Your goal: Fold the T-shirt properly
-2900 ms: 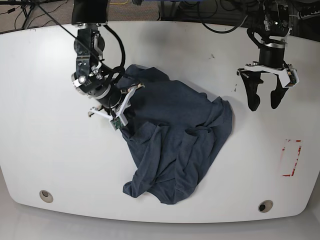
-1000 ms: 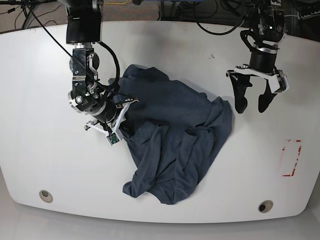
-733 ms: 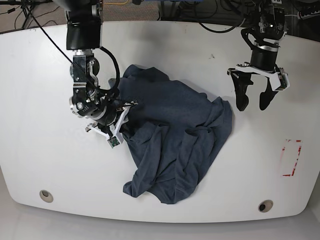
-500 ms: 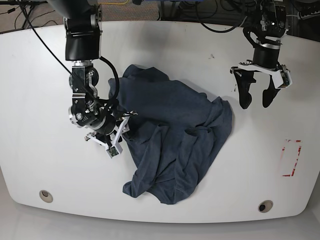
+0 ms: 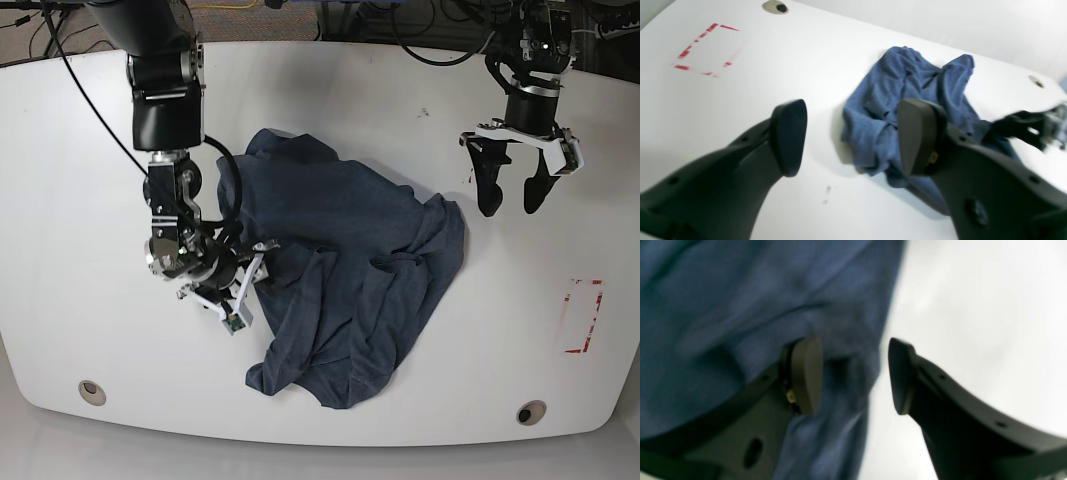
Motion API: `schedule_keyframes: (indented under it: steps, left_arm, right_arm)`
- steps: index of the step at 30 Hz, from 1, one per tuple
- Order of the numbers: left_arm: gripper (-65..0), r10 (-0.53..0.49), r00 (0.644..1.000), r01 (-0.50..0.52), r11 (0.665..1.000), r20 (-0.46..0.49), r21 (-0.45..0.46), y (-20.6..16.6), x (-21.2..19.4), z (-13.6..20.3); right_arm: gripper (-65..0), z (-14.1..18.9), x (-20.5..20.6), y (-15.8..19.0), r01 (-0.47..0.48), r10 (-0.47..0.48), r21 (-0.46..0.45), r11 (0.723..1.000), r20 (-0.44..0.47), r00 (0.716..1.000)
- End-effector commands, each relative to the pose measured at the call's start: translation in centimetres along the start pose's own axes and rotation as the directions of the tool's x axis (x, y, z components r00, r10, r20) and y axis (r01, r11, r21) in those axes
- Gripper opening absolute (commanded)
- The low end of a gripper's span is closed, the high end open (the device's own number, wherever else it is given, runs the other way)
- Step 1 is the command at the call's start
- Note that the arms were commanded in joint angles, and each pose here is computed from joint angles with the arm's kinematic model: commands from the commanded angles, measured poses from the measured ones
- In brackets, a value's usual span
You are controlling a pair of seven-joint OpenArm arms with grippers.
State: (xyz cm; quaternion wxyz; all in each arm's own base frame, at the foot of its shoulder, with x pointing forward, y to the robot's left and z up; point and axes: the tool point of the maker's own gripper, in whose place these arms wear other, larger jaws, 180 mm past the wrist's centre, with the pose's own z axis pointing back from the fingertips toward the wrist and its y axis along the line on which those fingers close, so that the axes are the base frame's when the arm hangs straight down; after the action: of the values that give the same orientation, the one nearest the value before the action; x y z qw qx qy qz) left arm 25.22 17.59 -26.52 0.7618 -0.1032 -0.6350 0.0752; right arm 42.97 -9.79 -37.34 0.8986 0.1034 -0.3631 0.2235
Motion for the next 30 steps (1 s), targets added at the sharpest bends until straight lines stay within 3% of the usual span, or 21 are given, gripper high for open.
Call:
schedule_keyframes:
  steps: [1, 10, 14, 22, 30]
  left_arm:
    - [-24.8, -0.008, 0.999, 0.009, 1.000, 0.044, -0.012, -0.4, 1.3, 0.0]
    - [-25.2, -0.005, 0.999, 0.006, 1.000, 0.047, -0.022, -0.6, 1.6, -0.1]
    - [-25.1, 0.009, 0.999, -0.007, 0.999, 0.052, -0.045, -1.5, 1.6, -0.8]
    - [-25.1, 0.032, 0.999, -0.029, 0.996, 0.027, -0.085, -2.9, 0.5, -1.4]
    - [-25.2, 0.072, 0.995, -0.084, 0.980, -0.072, -0.181, -6.8, -2.4, -0.8]
  right_arm:
    - [-32.9, 0.3, 2.6, -1.3, 0.001, -0.001, -0.013, 1.000, 0.056, 0.998]
    - [-26.3, -1.5, 1.0, -4.0, 0.082, -0.082, -0.010, 0.997, 0.011, 0.997]
    - [-23.5, -1.6, 1.7, -3.8, 0.081, -0.081, -0.004, 0.997, 0.044, 0.996]
    - [-22.1, -1.3, 2.6, -3.6, 0.065, -0.063, -0.013, 0.998, 0.083, 0.995]
    - [-23.5, -1.8, 2.6, -3.4, 0.071, -0.070, -0.012, 0.997, 0.083, 0.994]
